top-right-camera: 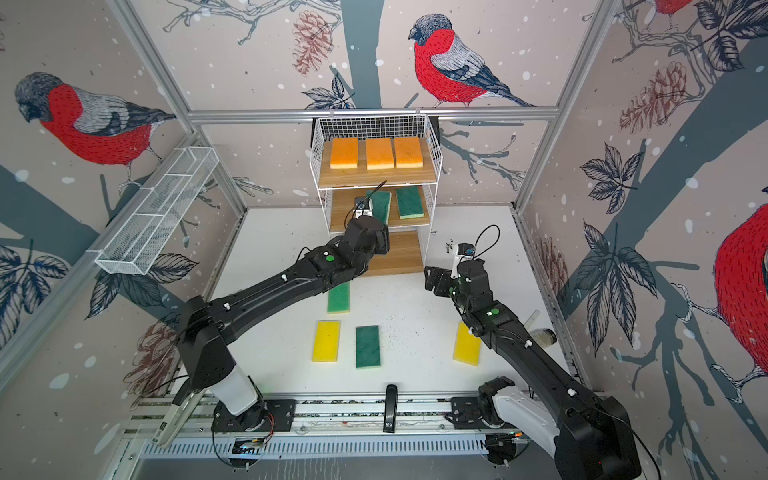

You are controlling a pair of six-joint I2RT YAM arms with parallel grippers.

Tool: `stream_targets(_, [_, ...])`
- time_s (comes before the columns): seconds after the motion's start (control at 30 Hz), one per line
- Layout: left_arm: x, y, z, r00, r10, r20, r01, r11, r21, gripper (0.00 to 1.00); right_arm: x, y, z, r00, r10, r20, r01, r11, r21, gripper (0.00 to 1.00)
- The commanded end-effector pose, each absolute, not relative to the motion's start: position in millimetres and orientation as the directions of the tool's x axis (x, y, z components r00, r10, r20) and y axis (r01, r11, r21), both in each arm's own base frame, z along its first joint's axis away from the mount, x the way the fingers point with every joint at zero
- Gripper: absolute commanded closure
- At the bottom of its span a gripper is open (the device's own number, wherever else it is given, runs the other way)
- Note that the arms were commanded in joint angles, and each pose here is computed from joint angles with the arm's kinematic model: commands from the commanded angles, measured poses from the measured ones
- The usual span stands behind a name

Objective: Place and organize the cleaning sponges onto the shelf
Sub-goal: 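Carry the dark green pad with the left gripper to the middle shelf, then lower the pad beside the other pad and open the left gripper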

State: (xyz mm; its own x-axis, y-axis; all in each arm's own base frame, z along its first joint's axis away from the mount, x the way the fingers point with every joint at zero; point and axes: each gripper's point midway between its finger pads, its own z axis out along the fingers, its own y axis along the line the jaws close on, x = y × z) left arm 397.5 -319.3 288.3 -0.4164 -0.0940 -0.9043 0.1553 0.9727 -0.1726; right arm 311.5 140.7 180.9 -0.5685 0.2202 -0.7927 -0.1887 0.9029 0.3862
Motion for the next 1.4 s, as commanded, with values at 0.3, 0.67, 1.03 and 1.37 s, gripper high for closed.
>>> stream_targets(0.3, [419.2, -324.3, 304.9, -0.31, -0.192, -0.931, 0.088, 0.969, -0.229, 0.36, 311.6, 144.7, 181.0, -0.565, 0.199, -0.801, -0.221, 0.898, 0.38, 0.1])
stream_targets(0.67, [432.7, -326.5, 296.2, -0.283, -0.198, -0.939, 0.03, 0.976, -0.215, 0.35, 310.3, 148.3, 178.1, -0.573, 0.2, -0.795, -0.235, 0.889, 0.392, 0.1])
stream_targets(1.03, [442.4, -332.3, 282.1, -0.326, -0.168, -0.93, -0.012, 0.985, -0.174, 0.31, 309.9, 148.0, 175.9, -0.575, 0.2, -0.794, -0.235, 0.888, 0.395, 0.1])
stream_targets(1.37, [440.0, -327.0, 275.4, -0.342, -0.166, -0.925, -0.035, 0.986, -0.163, 0.3, 308.7, 148.4, 175.2, -0.578, 0.201, -0.791, -0.237, 0.886, 0.398, 0.1])
